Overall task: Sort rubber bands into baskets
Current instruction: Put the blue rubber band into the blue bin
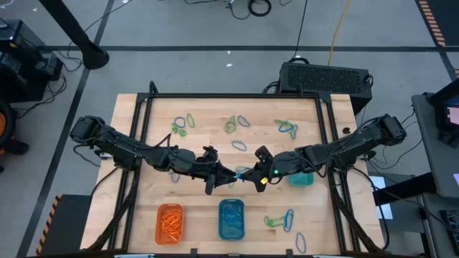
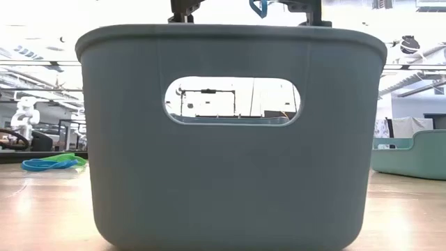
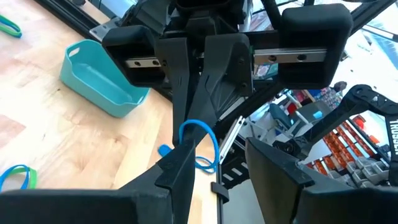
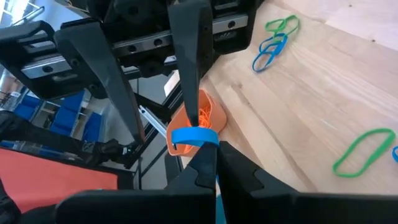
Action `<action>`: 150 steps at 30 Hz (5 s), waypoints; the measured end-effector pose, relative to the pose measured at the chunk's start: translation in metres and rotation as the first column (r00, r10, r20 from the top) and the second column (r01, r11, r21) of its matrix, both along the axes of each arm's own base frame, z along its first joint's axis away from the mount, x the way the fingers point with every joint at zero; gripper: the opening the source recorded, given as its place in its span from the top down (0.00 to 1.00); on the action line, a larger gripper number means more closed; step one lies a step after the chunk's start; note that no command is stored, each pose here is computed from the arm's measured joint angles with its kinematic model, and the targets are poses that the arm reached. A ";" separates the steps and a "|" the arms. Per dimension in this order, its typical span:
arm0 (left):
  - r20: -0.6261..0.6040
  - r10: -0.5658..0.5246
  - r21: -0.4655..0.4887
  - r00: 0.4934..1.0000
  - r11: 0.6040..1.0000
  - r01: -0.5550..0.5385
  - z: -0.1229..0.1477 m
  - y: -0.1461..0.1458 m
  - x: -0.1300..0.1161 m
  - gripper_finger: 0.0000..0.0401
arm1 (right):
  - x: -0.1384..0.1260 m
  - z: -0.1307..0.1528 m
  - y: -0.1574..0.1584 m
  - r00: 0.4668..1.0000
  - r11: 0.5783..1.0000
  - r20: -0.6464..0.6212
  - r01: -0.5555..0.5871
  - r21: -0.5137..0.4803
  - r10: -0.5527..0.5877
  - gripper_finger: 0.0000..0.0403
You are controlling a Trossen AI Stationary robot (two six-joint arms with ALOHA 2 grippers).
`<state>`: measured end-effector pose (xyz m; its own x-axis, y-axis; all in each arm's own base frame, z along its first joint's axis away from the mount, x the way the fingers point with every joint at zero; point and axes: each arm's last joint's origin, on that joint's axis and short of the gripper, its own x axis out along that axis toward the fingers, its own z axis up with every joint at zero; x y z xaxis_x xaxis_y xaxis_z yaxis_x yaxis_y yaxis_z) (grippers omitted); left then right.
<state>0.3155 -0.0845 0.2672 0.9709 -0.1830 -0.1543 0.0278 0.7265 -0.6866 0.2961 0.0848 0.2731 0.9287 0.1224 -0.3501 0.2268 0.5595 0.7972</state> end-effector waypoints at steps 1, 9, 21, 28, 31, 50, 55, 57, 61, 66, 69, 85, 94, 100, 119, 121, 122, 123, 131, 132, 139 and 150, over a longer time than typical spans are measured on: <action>0.000 0.000 0.000 1.000 1.000 0.000 0.000 0.000 0.000 0.63 | 0.000 0.000 -0.001 1.000 1.000 -0.001 0.003 0.000 -0.003 1.00; 0.000 0.000 0.000 1.000 1.000 0.000 0.000 0.000 0.000 0.63 | 0.001 0.000 -0.005 1.000 1.000 -0.002 0.023 0.012 -0.023 1.00; -0.036 0.025 0.016 0.999 1.000 -0.024 -0.003 0.001 -0.001 0.63 | 0.002 0.000 -0.006 1.000 1.000 -0.006 0.002 0.022 -0.002 1.00; -0.037 0.033 0.017 0.999 0.999 -0.033 -0.004 0.003 0.000 0.63 | 0.002 0.000 -0.008 1.000 1.000 -0.006 0.008 0.021 -0.008 1.00; -0.037 0.034 0.019 0.999 0.999 -0.034 -0.004 0.004 0.000 0.63 | 0.002 -0.001 -0.009 1.000 1.000 -0.012 0.013 0.019 -0.013 1.00; -0.033 0.039 0.040 0.999 0.998 -0.038 -0.017 0.007 0.012 0.69 | 0.003 0.000 -0.013 1.000 1.000 -0.012 0.023 0.016 -0.023 1.00; -0.050 0.039 0.046 0.998 0.998 -0.037 -0.019 0.008 0.012 0.81 | 0.003 -0.001 -0.012 1.000 1.000 -0.015 0.021 0.014 -0.021 1.00; -0.050 0.038 0.052 0.998 0.998 -0.035 -0.019 0.008 0.012 0.88 | 0.003 -0.001 -0.012 1.000 1.000 -0.014 0.017 0.006 -0.017 1.00; -0.046 0.019 0.070 0.999 0.997 -0.016 -0.019 0.008 0.012 0.98 | 0.003 -0.001 -0.011 1.000 1.000 -0.011 -0.013 -0.006 0.013 1.00; -0.044 -0.003 0.064 0.999 0.998 0.005 -0.018 0.007 0.012 0.99 | 0.003 0.000 -0.011 0.999 0.998 -0.005 -0.051 -0.036 0.051 0.98; -0.040 -0.004 0.063 0.999 0.998 0.006 -0.018 0.007 0.012 0.99 | 0.002 0.000 -0.011 0.998 0.997 -0.003 -0.058 -0.051 0.058 0.92; -0.128 -0.224 0.033 0.966 0.973 0.230 -0.020 -0.013 0.000 1.00 | -0.002 0.000 -0.001 0.973 0.973 -0.021 -0.231 0.025 0.231 0.58; -0.337 -0.303 0.078 0.891 0.934 0.348 -0.046 -0.041 -0.014 1.00 | -0.015 -0.007 0.029 0.983 0.987 -0.116 -0.128 0.099 0.140 0.56; -0.340 -0.352 0.128 0.872 0.901 0.414 -0.073 -0.065 -0.007 1.00 | -0.035 -0.011 0.063 0.982 0.975 -0.176 -0.031 0.221 0.071 0.57; -0.436 -0.291 0.269 0.852 0.861 0.432 -0.079 -0.073 0.039 1.00 | -0.129 -0.037 0.142 0.785 0.931 -0.560 -0.059 0.360 0.266 0.64; -0.456 -0.277 0.274 0.846 0.861 0.429 -0.080 -0.072 0.037 1.00 | -0.137 -0.041 0.142 0.749 0.939 -0.614 -0.031 0.343 0.249 0.64; -0.472 -0.265 0.278 0.841 0.861 0.427 -0.081 -0.072 0.036 1.00 | -0.140 -0.042 0.142 0.733 0.942 -0.636 -0.016 0.336 0.240 0.64; -0.487 -0.253 0.282 0.836 0.860 0.425 -0.083 -0.071 0.036 1.00 | -0.143 -0.044 0.141 0.721 0.945 -0.654 -0.003 0.327 0.229 0.64; -0.509 -0.228 0.288 0.830 0.864 0.413 -0.089 -0.080 0.034 1.00 | -0.142 -0.067 0.148 0.648 0.968 -0.741 0.018 0.248 0.178 0.64; -0.507 -0.234 0.289 0.829 0.861 0.419 -0.089 -0.084 0.034 1.00 | -0.141 -0.074 0.152 0.629 0.969 -0.754 0.003 0.246 0.189 0.64; -0.509 -0.175 0.342 0.843 0.857 0.385 -0.089 -0.087 0.032 0.99 | -0.134 -0.108 0.166 0.541 0.976 -0.819 -0.018 0.215 0.190 0.64; -0.529 -0.174 0.358 0.831 0.842 0.404 -0.091 -0.086 0.031 0.82 | -0.126 -0.135 0.184 0.471 0.990 -0.874 0.014 0.142 0.118 0.64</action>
<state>0.3462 -0.1706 0.1761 0.6736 -0.2440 -0.6977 0.0541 0.9577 -0.2827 0.1702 0.2685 0.1384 0.1307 0.2587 -0.9571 0.8179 0.5175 0.2516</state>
